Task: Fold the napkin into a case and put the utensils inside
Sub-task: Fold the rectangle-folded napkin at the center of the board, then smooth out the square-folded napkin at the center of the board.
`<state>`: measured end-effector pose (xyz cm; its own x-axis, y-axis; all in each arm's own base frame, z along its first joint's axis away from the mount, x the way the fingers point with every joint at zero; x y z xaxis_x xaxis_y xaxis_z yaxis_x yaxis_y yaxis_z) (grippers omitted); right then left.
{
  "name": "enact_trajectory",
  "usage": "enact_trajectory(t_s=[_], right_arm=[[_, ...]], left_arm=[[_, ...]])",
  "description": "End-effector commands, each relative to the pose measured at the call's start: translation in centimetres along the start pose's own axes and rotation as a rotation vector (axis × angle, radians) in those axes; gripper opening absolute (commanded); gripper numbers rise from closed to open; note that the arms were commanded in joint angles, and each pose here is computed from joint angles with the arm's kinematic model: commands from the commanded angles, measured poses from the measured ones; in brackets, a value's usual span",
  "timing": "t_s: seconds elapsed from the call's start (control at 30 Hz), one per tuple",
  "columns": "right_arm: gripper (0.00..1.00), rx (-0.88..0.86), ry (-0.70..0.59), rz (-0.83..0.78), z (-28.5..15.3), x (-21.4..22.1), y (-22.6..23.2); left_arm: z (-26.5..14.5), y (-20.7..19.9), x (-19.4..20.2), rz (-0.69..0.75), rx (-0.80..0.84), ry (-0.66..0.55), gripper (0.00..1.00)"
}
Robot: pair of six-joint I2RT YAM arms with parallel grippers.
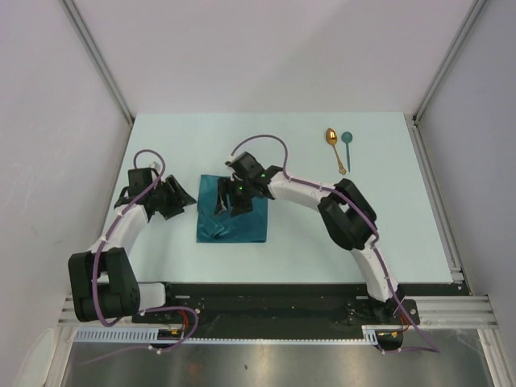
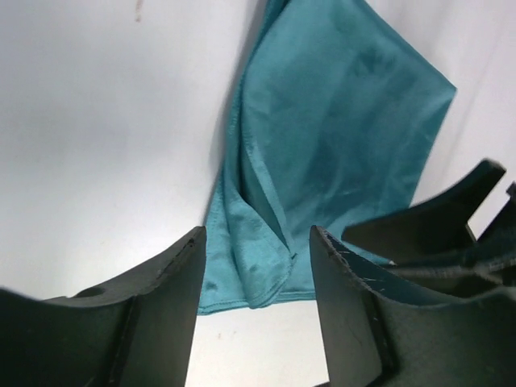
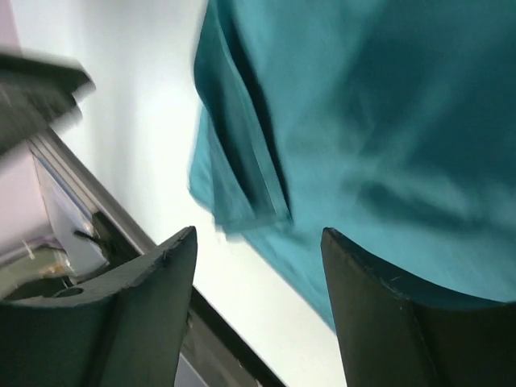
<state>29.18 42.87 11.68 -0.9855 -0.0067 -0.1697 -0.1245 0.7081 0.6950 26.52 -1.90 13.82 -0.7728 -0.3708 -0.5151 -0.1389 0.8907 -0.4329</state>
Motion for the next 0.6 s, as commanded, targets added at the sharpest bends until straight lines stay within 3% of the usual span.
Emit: enact_trajectory(t_s=[0.0,0.23,0.4,0.57], right_arm=[[0.66,-0.011,-0.003,-0.083,-4.6,2.0,-1.0],[0.35,0.022,-0.011,-0.059,-5.1,4.3,-4.8],[0.27,0.047,-0.025,-0.043,-6.1,5.3,-7.0],[0.25,0.041,-0.026,0.019,-6.4,6.0,-9.1]], left_arm=[[-0.1,-1.8,-0.6,0.057,0.147,-0.023,0.54],[1.6,-6.4,1.0,0.171,0.248,0.057,0.52],[4.1,-8.6,1.3,0.209,0.259,0.16,0.53],[6.0,-9.2,2.2,0.259,0.182,0.25,0.49]])
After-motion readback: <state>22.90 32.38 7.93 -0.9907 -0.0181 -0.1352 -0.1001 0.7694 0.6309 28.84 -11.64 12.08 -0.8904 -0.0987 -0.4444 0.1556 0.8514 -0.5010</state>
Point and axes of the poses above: each gripper's point midway between its finger pads, its own z axis out along the fingers, its own y axis along the line the jaws close on, x = y × z, the point moved 7 cm from there along -z, back along the fingers, and after that the axes turned 12 degrees about z, right-handed, at the moved point
